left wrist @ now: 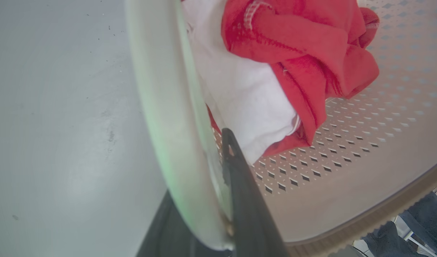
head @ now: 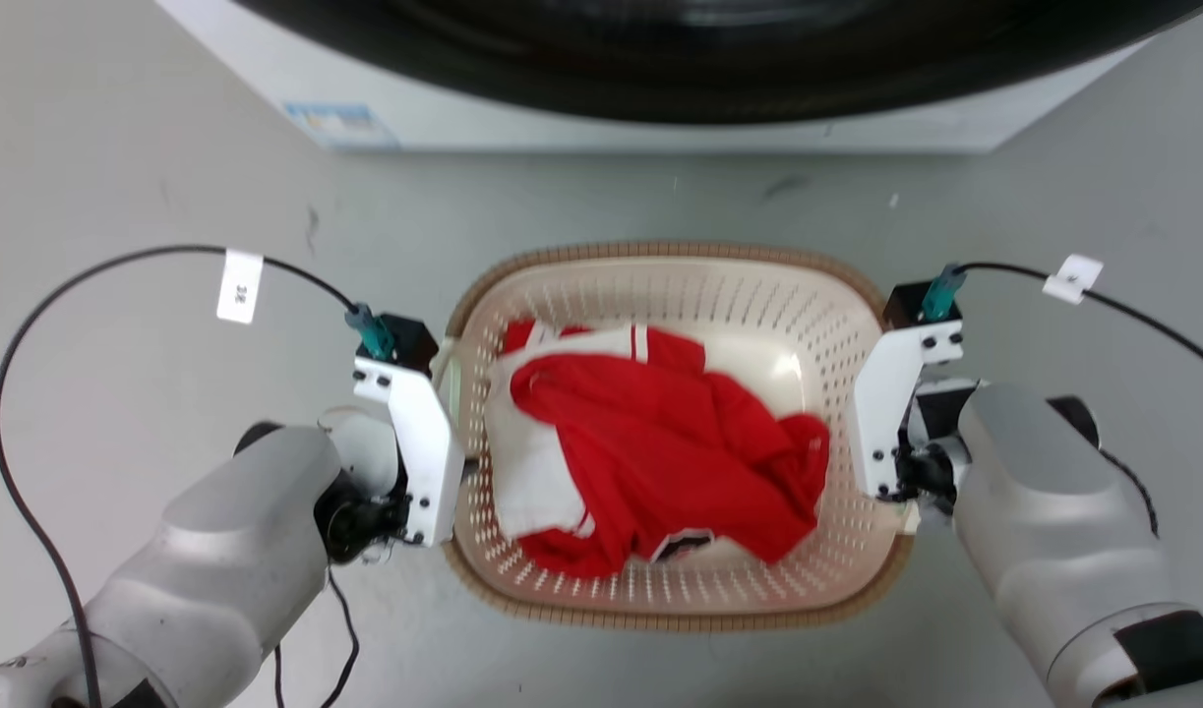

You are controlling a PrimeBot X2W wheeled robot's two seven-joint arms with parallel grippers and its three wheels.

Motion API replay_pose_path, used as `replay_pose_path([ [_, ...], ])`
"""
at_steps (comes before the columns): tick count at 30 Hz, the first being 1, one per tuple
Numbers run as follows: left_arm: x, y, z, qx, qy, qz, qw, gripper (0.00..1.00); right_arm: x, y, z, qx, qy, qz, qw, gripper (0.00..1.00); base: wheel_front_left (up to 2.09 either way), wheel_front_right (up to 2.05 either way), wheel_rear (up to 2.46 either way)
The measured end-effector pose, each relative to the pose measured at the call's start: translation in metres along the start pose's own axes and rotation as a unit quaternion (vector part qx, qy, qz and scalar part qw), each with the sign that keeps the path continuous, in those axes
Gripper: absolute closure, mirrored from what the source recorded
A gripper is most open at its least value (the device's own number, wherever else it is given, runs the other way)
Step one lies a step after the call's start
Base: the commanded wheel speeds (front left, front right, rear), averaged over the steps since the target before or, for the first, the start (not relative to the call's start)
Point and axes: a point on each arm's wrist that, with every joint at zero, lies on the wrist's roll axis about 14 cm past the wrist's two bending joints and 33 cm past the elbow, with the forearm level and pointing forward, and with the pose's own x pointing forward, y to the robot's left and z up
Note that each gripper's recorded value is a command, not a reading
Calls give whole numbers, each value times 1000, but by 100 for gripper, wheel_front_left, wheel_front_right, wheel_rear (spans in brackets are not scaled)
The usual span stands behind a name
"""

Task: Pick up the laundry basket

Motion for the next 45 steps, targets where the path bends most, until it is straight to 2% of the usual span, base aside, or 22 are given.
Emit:
replay_pose_path([
  [6, -36, -14, -7, 30, 14, 5, 999, 100, -40, 6, -8, -9, 11, -4, 1000, 100, 0, 0, 0],
  [25, -114, -50, -32, 40, 10, 2, 999, 100, -130, 28, -41, -17, 3, 0, 1000, 100, 0, 0, 0],
  [34, -129, -59, -38, 44, 17, 4, 999, 100, -146, 35, -54, -11, -7, 11, 1000, 100, 0, 0, 0],
  [45, -129, -60, -41, 39, 30, 1, 999, 100, -146, 34, -59, -3, 6, 13, 1000, 100, 0, 0, 0],
])
